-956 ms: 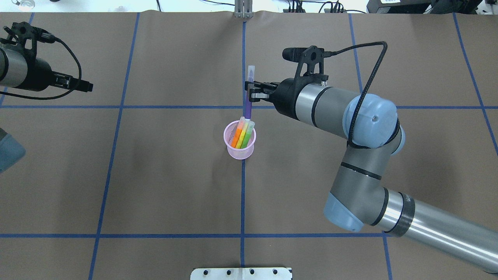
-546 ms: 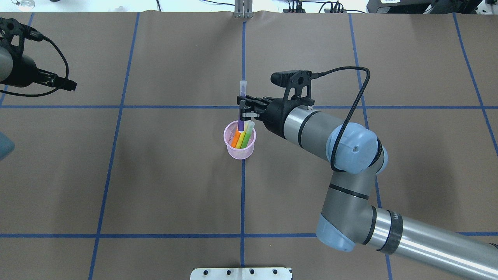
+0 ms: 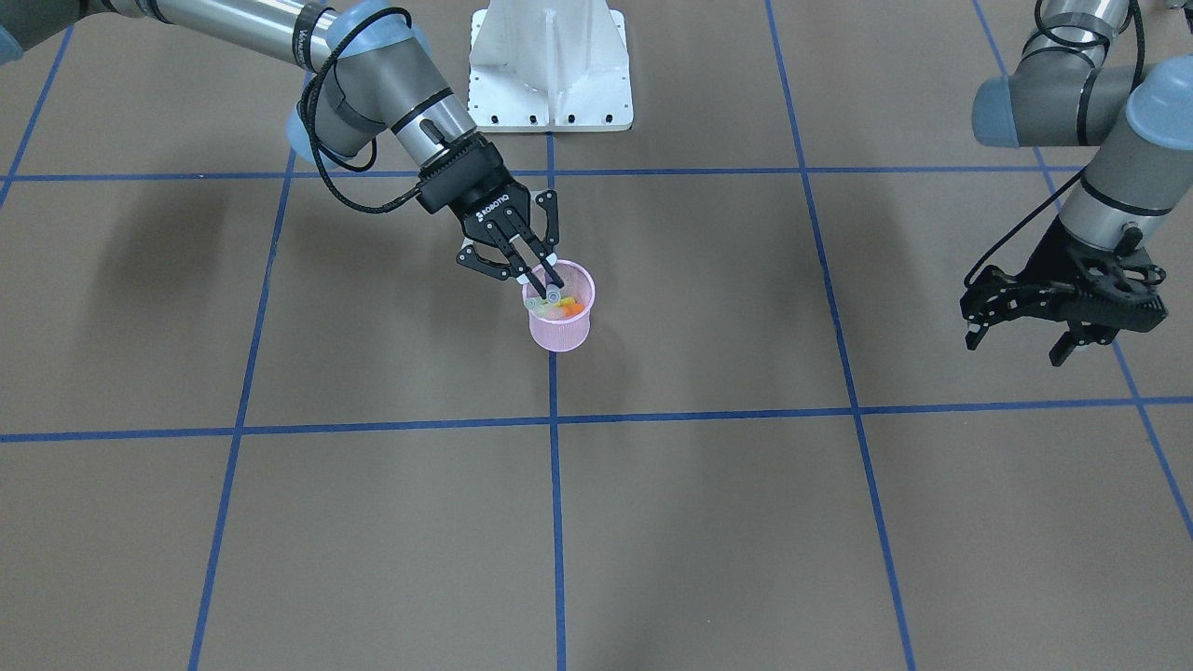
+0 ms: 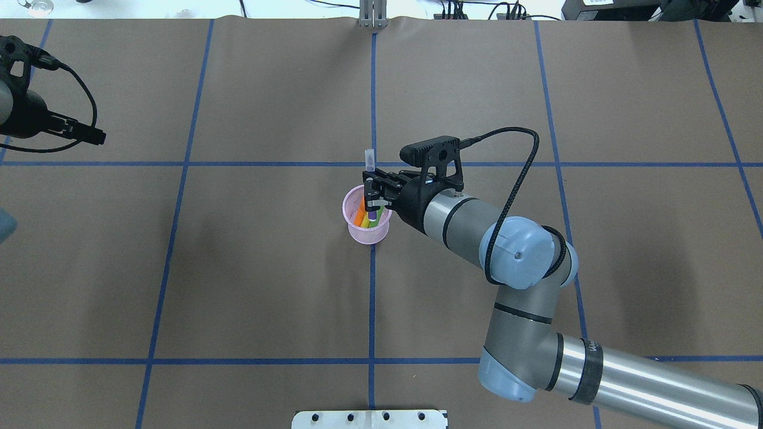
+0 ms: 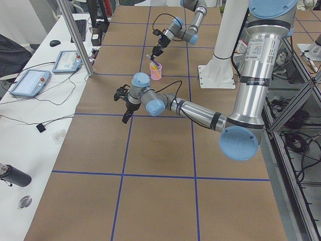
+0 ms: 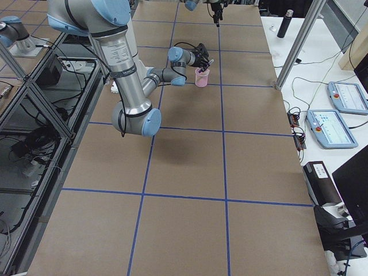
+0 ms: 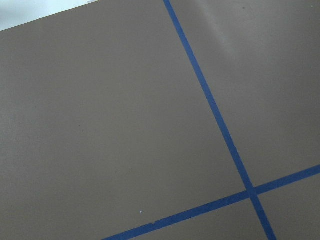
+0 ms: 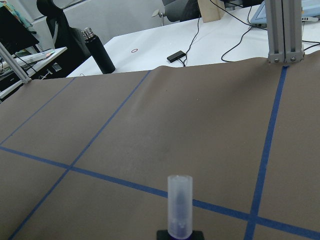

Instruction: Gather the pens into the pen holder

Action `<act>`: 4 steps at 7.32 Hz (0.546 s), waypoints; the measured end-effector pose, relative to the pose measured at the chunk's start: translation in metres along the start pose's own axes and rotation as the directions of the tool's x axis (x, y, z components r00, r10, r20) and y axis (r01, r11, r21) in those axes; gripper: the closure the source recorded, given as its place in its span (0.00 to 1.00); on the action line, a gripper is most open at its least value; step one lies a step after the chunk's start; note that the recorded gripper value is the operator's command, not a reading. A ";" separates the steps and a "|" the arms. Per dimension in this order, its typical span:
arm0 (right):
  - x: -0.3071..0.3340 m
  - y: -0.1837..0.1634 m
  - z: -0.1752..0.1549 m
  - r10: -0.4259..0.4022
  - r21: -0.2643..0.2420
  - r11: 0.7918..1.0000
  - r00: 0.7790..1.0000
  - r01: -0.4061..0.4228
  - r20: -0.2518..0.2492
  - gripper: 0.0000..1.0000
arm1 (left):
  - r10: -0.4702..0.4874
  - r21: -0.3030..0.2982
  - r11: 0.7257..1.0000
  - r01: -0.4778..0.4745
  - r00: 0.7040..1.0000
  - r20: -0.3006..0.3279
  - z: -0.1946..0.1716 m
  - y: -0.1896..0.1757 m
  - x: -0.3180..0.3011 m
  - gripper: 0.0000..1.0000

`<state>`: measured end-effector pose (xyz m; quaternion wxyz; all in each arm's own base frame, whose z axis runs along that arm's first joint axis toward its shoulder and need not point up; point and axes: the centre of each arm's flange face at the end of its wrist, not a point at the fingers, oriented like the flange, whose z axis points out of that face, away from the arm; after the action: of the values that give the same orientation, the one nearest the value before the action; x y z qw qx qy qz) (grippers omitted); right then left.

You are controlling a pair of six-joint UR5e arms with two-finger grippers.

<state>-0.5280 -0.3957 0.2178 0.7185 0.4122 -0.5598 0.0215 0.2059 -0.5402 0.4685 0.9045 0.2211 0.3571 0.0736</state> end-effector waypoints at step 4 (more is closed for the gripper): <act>-0.022 -0.014 -0.011 0.009 -0.009 1.000 1.000 -0.009 -0.017 0.00 | -0.038 -0.016 0.999 0.038 0.999 0.018 -0.005 -0.004 -0.018 0.00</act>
<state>-0.5211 -0.3889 0.1911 0.7249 0.4061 -0.5558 0.0257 0.1887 -0.5476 0.4743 0.9107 0.2074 0.3527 0.0574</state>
